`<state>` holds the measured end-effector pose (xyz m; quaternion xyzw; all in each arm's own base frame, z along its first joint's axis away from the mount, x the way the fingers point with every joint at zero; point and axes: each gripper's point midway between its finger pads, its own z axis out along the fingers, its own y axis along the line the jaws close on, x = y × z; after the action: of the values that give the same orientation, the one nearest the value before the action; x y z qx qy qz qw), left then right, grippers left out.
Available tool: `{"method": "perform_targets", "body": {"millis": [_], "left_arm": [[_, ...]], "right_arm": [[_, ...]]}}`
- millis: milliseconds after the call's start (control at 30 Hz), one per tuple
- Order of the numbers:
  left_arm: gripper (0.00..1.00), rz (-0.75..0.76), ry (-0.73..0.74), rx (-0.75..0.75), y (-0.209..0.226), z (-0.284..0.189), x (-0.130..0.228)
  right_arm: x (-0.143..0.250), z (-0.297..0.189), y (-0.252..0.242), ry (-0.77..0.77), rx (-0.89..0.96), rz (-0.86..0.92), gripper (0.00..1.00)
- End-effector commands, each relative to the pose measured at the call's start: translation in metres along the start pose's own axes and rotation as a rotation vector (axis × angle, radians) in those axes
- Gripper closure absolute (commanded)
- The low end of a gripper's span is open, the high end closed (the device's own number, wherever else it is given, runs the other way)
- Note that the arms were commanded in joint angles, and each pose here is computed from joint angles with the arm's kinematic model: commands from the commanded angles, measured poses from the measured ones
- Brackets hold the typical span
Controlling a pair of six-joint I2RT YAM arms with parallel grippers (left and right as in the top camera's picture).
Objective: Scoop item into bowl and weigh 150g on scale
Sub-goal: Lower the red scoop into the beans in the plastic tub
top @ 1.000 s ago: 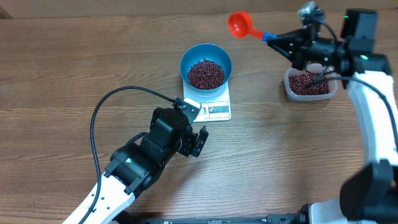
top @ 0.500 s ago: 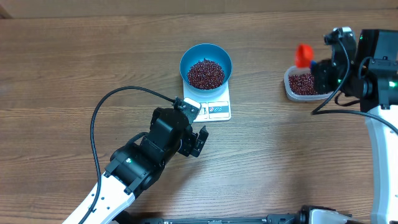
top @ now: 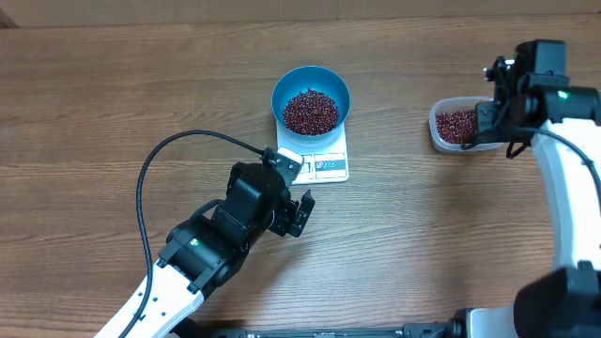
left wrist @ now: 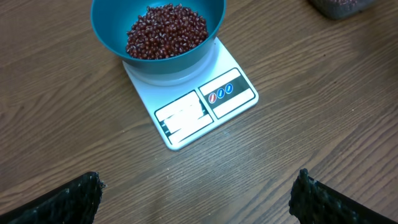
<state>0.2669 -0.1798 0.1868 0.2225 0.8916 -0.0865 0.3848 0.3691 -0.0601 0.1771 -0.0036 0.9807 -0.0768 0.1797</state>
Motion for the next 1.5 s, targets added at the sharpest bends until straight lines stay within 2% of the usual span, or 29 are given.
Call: {"method": "perform_targets", "body": {"millis": [0, 500, 800, 1467], "left_arm": [[0.01, 0.013, 0.007, 0.008, -0.001, 0.002, 0.001], [0.00, 0.013, 0.007, 0.008, -0.001, 0.002, 0.001], [0.00, 0.013, 0.007, 0.008, -0.001, 0.002, 0.001], [0.00, 0.013, 0.007, 0.008, -0.001, 0.002, 0.001]], "right_arm": [[-0.001, 0.009, -0.013, 0.026, 0.076, 0.008, 0.96], [0.007, 0.055, -0.012, 0.137, 0.087, -0.011, 0.96], [0.000, 0.059, 0.024, 0.098, -0.126, -0.078, 0.96], [-0.007, 0.054, 0.051, 0.054, -0.289, -0.104, 0.96]]}}
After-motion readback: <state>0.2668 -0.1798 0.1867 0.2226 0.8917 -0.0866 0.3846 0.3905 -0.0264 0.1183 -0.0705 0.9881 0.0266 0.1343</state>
